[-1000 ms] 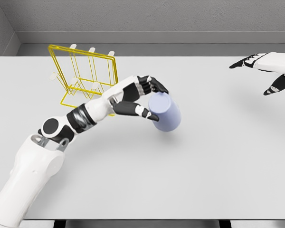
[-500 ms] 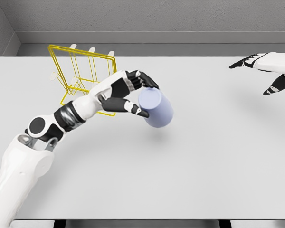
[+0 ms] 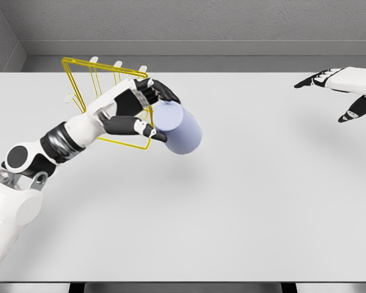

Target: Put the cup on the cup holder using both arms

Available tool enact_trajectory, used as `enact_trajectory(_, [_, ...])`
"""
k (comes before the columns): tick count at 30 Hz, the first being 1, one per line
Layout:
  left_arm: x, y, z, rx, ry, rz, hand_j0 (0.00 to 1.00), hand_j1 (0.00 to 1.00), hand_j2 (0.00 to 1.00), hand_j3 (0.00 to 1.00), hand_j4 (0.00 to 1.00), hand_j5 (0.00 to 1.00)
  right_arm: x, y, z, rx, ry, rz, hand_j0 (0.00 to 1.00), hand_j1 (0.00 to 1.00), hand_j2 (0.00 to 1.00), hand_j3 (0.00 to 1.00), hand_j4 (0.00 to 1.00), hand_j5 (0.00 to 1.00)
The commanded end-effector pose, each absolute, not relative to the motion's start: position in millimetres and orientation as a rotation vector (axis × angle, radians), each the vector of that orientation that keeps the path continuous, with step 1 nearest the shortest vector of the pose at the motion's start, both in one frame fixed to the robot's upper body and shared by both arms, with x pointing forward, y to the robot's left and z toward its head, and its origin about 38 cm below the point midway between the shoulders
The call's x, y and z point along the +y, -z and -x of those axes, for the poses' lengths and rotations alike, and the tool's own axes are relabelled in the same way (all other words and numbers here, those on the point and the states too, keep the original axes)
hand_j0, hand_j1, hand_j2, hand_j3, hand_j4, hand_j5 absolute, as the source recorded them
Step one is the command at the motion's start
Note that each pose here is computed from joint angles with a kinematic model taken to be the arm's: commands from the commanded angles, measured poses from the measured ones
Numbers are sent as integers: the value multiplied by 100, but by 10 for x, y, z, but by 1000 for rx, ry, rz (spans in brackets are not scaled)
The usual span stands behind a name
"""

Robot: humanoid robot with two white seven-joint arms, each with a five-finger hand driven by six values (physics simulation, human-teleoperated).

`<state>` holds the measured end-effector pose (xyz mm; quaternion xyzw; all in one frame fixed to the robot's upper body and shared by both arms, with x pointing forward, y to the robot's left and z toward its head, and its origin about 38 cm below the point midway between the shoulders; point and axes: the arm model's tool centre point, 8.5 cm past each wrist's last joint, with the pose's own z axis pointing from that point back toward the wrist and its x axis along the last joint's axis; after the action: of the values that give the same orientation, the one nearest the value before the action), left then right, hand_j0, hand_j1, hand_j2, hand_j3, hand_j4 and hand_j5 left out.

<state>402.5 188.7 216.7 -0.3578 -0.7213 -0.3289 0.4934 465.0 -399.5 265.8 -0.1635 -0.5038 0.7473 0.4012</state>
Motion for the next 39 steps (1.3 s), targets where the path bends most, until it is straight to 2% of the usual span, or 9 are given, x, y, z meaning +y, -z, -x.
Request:
enact_trajectory(1, [1918,-2185,-4025,-1752,795,867,46,46,46,46,46,46,-4001,-2666,-4651,-1278,-1882,413,100,100,100,100,100,100])
enact_trajectory(8, [2166,-2302,-4046,-1771,775,838,46,46,46,46,46,46,-4001,-2666,-4651,-1278,-1882,413,100,100,100,100,100,100])
enact_trajectory(39, [2587,-2576,-4144,-1826,765,726,46,46,46,46,46,46,-3798,-2508,-4655,-1298,-1904,355,100,100,100,100,100,100])
